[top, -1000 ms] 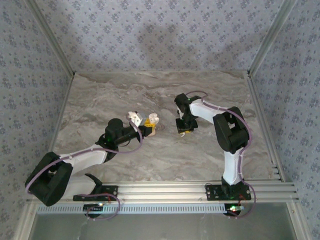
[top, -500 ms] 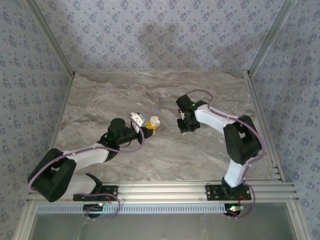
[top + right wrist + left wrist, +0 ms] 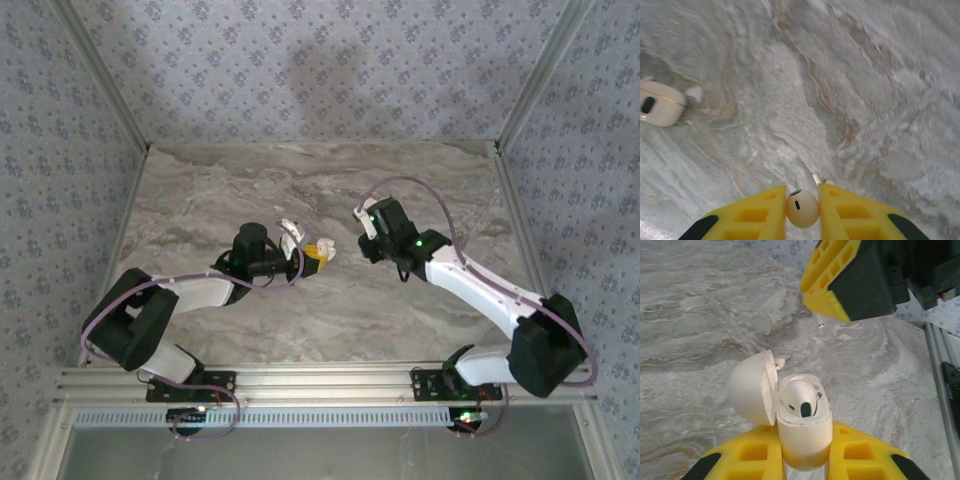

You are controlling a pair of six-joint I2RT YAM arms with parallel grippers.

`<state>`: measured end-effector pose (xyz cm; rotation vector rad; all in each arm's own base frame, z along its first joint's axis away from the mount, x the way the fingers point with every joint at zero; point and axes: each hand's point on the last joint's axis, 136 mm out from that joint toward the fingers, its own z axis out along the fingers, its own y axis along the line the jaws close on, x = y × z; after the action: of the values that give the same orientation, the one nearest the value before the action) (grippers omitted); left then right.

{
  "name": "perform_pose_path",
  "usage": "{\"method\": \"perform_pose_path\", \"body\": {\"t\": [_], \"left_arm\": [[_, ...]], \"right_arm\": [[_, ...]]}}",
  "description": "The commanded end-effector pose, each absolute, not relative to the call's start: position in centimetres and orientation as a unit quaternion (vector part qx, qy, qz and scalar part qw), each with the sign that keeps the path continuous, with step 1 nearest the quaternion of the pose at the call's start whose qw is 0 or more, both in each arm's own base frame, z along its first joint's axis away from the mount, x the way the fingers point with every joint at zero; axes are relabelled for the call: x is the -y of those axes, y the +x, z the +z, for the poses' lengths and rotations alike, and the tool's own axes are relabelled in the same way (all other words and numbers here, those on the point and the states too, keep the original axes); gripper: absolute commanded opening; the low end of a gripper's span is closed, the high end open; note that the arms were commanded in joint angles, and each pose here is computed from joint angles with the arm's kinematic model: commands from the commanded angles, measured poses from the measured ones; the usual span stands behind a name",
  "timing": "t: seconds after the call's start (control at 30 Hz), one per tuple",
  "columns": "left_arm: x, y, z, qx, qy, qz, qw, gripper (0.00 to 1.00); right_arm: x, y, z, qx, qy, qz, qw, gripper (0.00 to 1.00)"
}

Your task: Insert the wireless bluetooth earbuds into the charging case

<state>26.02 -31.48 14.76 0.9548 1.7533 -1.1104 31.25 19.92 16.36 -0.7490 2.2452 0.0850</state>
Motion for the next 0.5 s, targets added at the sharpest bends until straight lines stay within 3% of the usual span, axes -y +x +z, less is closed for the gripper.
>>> {"method": "perform_pose_path", "body": {"t": [0.0, 0.47], "left_arm": [[32.9, 24.5, 16.3, -0.662, 0.413, -0.486, 0.392, 0.12], [34.0, 23.8, 17.8, -0.629, 0.429, -0.519, 0.389, 0.12]], "right_arm": [[-21.6, 30.9, 19.3, -0.82, -0.361, 0.03, 0.444, 0.21], [-25.9, 27.3, 21.7, -0.737, -0.461, 0.057, 0.49, 0.21]]}}
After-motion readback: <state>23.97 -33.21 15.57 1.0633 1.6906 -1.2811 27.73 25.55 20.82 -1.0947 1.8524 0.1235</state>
